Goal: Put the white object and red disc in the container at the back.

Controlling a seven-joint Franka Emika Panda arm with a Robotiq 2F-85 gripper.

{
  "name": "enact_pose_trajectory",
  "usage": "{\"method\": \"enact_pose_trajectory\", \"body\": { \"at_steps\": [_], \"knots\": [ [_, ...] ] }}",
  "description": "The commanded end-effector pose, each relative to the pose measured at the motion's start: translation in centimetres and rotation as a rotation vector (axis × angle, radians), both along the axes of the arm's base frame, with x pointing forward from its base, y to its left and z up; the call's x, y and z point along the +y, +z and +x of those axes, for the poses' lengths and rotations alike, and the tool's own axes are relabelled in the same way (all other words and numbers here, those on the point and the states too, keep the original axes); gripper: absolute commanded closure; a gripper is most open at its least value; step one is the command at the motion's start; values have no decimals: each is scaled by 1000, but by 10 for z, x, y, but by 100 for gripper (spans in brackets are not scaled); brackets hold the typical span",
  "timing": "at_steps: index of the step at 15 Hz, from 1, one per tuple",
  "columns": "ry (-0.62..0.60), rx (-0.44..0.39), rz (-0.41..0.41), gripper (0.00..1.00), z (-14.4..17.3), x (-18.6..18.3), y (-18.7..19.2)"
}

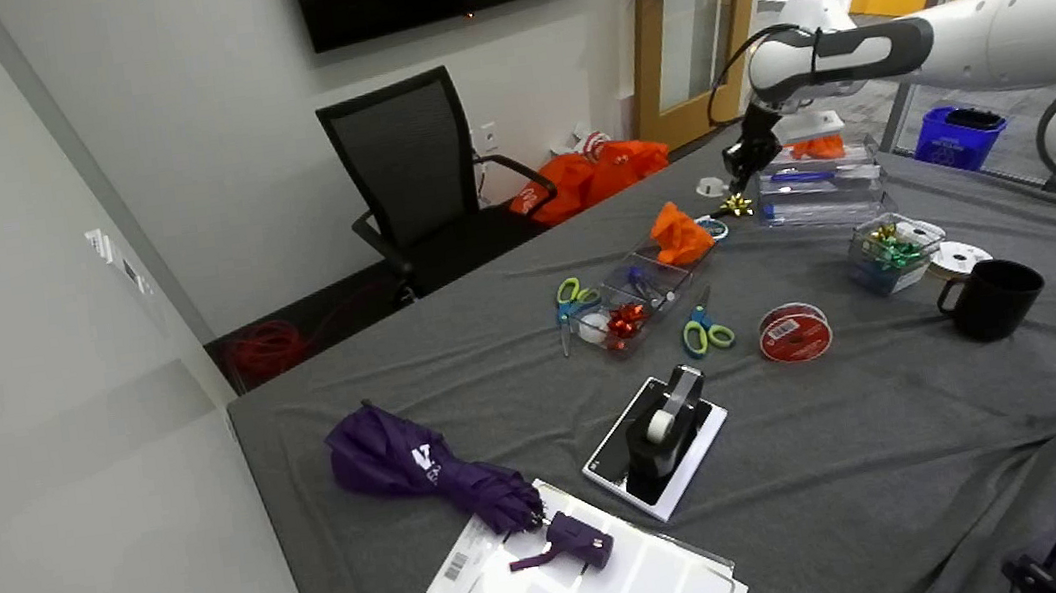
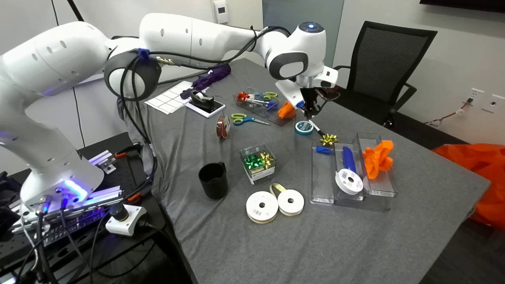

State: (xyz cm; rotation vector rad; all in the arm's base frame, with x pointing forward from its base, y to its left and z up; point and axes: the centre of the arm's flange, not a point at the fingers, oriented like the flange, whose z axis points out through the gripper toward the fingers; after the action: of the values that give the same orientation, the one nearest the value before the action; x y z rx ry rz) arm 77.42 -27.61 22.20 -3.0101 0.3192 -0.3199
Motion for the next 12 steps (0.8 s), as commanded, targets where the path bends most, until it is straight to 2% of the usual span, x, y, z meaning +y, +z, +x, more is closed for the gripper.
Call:
{"method": "enact_pose_trajectory", "body": {
  "at_steps": [1, 2, 3, 6, 9, 10, 12],
  "knots": [
    [189, 17, 30, 97, -43, 2, 37],
    [230, 26, 14, 97, -47, 3, 42],
    [147, -3, 3, 88, -5, -8, 25],
    [197, -1, -1, 88, -7, -8, 40],
    [204, 6, 3, 88, -7, -7, 36],
    [204, 8, 4, 97, -8, -7, 35],
    [306, 33, -25, 97, -16, 17, 33]
  ]
}}
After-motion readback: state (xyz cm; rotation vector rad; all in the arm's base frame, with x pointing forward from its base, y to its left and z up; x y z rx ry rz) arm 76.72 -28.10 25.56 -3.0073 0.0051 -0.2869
